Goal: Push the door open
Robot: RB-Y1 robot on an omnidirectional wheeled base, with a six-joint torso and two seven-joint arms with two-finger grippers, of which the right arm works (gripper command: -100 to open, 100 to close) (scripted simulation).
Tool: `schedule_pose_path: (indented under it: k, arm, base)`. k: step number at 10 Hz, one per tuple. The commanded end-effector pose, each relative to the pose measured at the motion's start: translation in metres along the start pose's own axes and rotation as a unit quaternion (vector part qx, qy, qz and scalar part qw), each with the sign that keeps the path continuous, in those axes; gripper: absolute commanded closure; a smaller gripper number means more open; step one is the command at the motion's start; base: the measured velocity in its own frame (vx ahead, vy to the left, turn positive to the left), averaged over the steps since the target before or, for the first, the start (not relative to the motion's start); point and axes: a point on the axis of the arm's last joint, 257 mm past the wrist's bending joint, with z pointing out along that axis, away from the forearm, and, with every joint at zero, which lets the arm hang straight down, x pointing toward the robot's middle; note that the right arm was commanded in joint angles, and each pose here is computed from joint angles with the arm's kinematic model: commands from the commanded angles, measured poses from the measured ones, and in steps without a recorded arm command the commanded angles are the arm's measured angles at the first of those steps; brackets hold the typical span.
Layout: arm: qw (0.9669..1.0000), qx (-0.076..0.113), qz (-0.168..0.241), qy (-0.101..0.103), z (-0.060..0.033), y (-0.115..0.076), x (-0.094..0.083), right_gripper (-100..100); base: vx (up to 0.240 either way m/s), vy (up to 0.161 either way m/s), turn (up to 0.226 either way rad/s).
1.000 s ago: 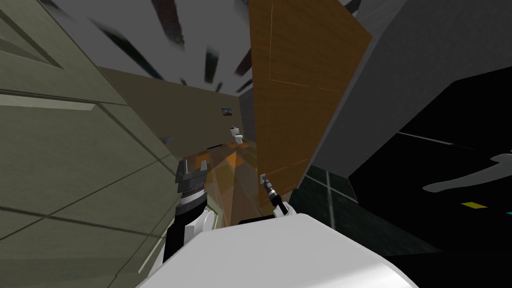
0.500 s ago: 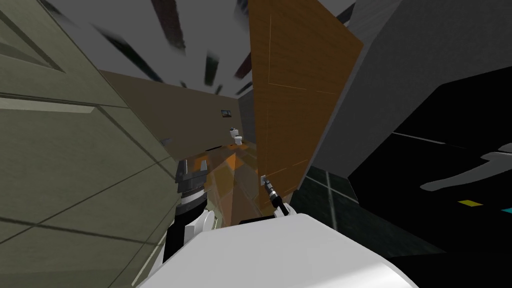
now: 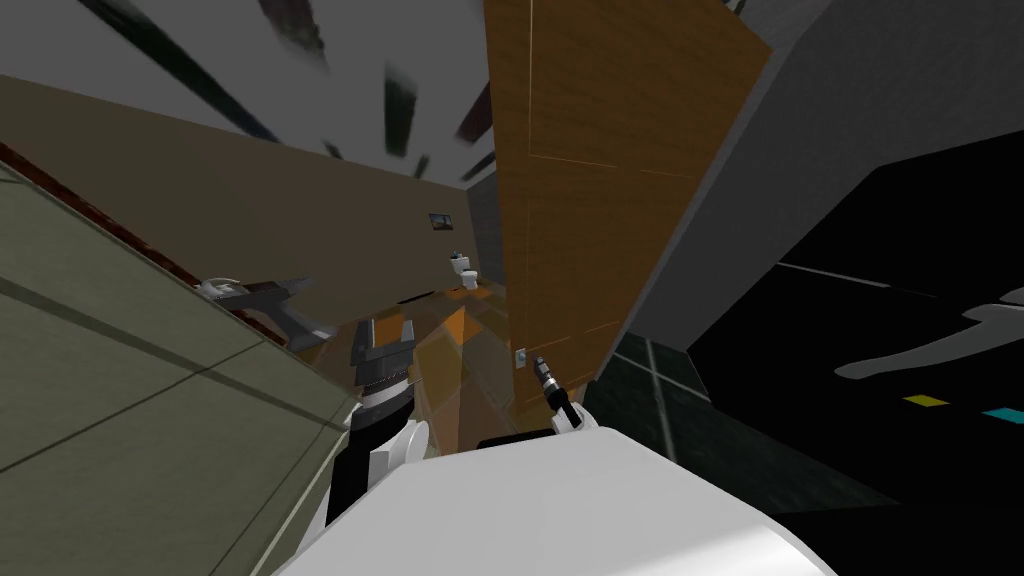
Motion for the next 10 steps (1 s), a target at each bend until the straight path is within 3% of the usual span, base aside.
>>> schedule_pose_path:
  k: [1,3,7,10]
  arm:
    - [1.0,0.002,-0.002,-0.001,-0.0007,-0.001,0.002,-100]
    - [1.0,0.003,0.001,-0.003,0.0005,-0.001,0.009,-100]
    - [0.9996,0.001,0.026,-0.006,0.0071,0.004,0.042,-100]
    - [0.9999,0.004,0.01,-0.009,0.0037,0.0,0.024,-100]
  base:
    - [-0.19,0.01,-0.06]
    - [-0.245,-0.002,-0.055]
    - [-0.206,0.003,-0.066]
    - [0.057,0.017,0.013]
